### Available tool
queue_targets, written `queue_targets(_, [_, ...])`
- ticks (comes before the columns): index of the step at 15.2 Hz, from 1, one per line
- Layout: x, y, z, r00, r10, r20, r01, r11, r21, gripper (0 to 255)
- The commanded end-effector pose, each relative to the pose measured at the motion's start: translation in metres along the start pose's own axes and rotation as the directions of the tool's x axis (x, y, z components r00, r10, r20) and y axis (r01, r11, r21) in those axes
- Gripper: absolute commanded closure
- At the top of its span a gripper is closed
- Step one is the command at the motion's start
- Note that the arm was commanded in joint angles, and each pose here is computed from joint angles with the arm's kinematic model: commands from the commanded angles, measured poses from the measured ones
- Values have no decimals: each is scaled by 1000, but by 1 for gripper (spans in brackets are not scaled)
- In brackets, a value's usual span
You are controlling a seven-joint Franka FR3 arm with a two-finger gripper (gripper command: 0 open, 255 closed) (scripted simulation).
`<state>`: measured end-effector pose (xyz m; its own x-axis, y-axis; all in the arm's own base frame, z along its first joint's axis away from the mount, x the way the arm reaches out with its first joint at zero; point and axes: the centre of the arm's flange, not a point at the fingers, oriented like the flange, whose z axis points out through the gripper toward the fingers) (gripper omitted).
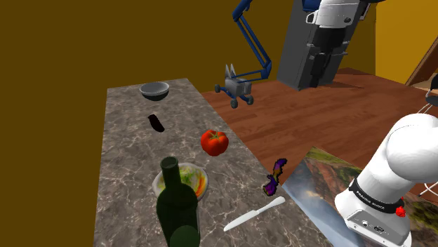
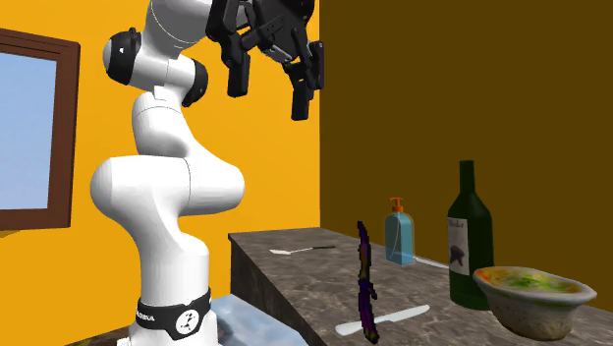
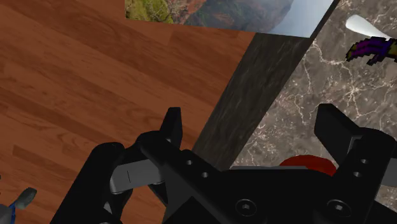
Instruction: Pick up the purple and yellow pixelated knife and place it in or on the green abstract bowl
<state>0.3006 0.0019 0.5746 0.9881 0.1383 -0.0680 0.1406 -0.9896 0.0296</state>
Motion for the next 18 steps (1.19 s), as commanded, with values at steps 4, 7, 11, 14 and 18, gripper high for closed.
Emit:
queue_targets(4, [3,-35,17,994,-100,-33,100,995,-3,0])
queue_targets(7, [2,-70,33,978,-200,-65,199,980,-9,0])
queue_targets(11, [-3,-117,55,938,-328,-107,328,944,-21,0])
queue_targets(14, [-10,-151,72,897,-421,-137,420,907,-35,0])
queue_targets(18, [-24,-195,95,826,-537,-175,536,843,-57,0])
